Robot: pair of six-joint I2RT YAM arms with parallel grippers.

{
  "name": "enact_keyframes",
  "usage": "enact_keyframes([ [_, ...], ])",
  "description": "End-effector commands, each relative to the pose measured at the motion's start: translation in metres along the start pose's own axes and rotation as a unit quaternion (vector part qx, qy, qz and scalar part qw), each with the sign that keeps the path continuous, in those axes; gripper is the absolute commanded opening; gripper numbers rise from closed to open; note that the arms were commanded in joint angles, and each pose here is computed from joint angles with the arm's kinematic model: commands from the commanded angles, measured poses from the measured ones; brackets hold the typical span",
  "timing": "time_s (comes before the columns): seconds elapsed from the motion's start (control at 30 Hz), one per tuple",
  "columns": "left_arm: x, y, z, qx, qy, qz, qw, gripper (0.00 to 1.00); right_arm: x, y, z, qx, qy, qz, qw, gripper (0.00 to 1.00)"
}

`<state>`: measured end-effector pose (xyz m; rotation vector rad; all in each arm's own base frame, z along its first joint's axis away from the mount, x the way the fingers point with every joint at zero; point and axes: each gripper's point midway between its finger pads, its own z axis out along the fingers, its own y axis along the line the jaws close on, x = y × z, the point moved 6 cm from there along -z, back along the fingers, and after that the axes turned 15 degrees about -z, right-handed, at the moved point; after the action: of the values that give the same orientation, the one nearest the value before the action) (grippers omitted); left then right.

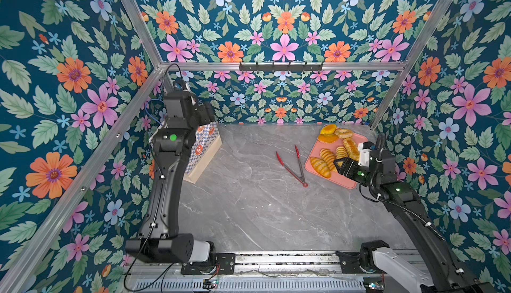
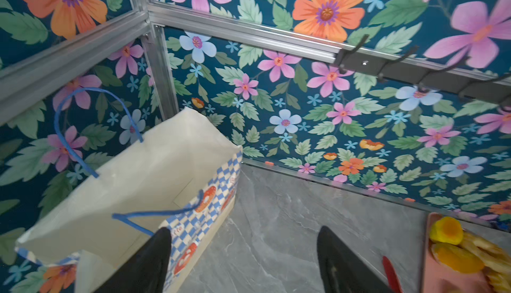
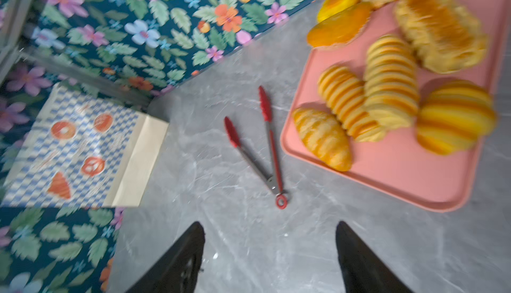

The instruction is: Place the fake bread into the paper bag

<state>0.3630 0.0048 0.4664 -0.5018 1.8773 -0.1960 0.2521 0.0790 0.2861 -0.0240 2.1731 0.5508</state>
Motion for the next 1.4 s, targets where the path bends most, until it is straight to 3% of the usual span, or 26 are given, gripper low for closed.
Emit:
enact_keyframes([
  [0.0, 0.0, 0.024, 0.009, -0.031, 0.079, 0.011, 0.996, 0.83, 0.004, 0.025, 0.0, -0.033, 0.027, -0.024, 0.999, 0.76],
  [0.2, -0.026, 0.07, 0.049, -0.053, 0.084, -0.036, 0.994, 0.85, 0.007, 0.073, 0.004, -0.07, 0.047, -0.083, 0.993, 0.77],
  [0.4, -0.005, 0.107, 0.108, -0.033, 0.149, -0.085, 0.985, 0.78, 0.012, 0.108, 0.014, -0.097, 0.069, -0.119, 0.986, 0.78],
  [0.57, 0.011, 0.105, 0.123, 0.035, 0.176, -0.11, 0.978, 0.77, 0.017, 0.111, 0.023, -0.097, 0.081, -0.119, 0.985, 0.78],
  [0.67, 0.019, 0.102, 0.125, 0.065, 0.174, -0.109, 0.977, 0.8, 0.019, 0.11, 0.025, -0.097, 0.084, -0.116, 0.985, 0.78],
  [1.0, 0.048, 0.099, 0.13, 0.079, 0.205, -0.102, 0.97, 0.8, 0.021, 0.11, 0.026, -0.1, 0.087, -0.12, 0.984, 0.79],
  [1.37, 0.075, 0.085, 0.137, -0.006, 0.221, -0.018, 0.975, 0.73, 0.023, 0.112, 0.028, -0.109, 0.091, -0.115, 0.983, 0.79],
])
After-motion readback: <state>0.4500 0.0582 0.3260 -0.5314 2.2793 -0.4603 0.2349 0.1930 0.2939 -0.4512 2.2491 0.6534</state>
